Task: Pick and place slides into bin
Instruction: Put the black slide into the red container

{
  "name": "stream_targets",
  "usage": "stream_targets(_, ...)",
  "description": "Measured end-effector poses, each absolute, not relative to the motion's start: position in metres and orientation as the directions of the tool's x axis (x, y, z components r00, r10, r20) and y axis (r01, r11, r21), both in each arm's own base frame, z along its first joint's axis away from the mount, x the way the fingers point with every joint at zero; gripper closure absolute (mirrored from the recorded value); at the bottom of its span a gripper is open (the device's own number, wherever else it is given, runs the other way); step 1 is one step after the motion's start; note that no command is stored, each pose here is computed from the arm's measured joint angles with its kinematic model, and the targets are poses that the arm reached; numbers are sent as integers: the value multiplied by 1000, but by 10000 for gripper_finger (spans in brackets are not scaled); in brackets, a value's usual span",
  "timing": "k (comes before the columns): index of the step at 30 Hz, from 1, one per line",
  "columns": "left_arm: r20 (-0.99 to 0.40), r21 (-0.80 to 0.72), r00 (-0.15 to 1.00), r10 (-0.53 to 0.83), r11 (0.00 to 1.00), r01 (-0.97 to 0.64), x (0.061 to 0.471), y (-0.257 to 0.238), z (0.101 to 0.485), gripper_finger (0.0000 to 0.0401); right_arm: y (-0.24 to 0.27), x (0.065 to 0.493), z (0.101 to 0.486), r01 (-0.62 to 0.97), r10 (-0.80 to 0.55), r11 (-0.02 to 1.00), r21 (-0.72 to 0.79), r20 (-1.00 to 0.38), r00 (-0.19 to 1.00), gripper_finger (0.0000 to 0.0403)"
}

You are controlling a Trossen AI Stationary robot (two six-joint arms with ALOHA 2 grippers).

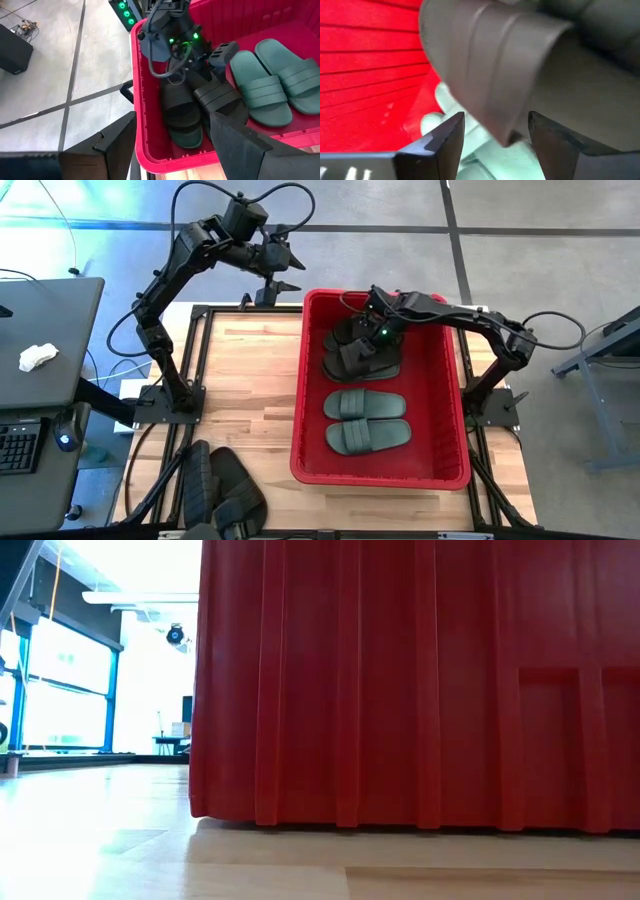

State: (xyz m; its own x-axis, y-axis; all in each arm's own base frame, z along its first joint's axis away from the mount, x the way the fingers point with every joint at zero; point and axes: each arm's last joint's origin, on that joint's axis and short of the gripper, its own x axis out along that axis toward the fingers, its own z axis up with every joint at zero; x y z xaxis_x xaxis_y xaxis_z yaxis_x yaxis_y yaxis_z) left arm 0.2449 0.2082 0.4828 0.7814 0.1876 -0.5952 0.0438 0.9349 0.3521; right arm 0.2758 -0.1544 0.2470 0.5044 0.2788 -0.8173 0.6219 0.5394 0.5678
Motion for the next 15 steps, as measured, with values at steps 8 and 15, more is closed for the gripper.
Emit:
stream_targets(8,-594,359,782,188,932,49,245,208,483,167,-148,284,246,632,282,513,581,-809,516,243)
stream_targets(15,-594,358,782,188,932,48,245,208,483,167,-149,284,246,654,259,496,571,-817,516,320)
